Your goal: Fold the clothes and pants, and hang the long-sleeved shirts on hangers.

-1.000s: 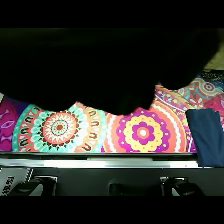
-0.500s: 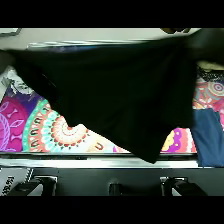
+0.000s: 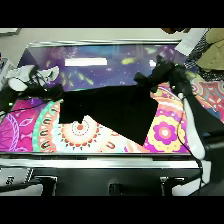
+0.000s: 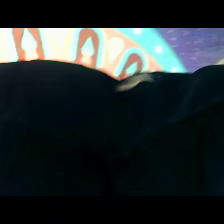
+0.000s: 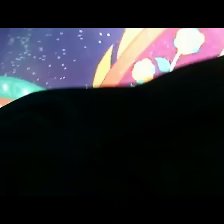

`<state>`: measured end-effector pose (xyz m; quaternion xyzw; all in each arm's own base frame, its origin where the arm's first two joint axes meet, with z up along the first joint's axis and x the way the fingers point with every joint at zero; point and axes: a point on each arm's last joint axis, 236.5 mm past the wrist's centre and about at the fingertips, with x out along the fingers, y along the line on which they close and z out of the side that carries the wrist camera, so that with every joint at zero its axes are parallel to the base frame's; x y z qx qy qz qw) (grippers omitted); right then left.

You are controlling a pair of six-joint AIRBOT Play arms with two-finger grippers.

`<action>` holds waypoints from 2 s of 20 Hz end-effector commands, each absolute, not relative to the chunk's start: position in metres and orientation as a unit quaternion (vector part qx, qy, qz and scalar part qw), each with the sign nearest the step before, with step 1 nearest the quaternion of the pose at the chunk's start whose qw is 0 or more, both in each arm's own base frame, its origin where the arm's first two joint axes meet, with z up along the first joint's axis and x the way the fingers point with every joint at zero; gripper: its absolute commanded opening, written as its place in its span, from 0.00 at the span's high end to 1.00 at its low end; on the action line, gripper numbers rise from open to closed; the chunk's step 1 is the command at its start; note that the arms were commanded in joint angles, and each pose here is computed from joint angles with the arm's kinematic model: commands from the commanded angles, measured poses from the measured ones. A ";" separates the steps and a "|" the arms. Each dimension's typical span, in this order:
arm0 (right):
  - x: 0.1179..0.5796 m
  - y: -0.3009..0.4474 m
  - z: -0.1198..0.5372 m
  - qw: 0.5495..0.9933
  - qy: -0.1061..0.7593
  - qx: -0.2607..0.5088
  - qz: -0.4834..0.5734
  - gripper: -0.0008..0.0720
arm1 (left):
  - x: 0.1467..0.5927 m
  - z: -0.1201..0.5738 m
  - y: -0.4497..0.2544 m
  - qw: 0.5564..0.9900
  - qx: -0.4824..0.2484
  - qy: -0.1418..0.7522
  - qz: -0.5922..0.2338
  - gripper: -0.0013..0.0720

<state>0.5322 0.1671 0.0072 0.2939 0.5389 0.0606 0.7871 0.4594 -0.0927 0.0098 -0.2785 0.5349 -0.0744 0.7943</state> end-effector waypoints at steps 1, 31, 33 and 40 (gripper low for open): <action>0.550 0.180 -0.038 0.766 0.542 0.340 0.053 0.94 | 0.464 -0.049 -0.090 0.769 -0.287 0.569 -0.052 0.96; 0.260 0.123 -0.108 0.581 0.727 0.342 0.129 0.39 | 0.467 -0.046 -0.089 0.775 -0.280 0.564 -0.058 0.96; 0.255 0.131 -0.112 0.580 0.731 0.334 0.131 0.39 | 0.467 -0.046 -0.089 0.775 -0.280 0.564 -0.058 0.96; 0.275 0.143 -0.113 0.624 0.703 0.320 0.121 0.95 | 0.449 -0.028 -0.058 0.763 -0.283 0.578 -0.057 0.22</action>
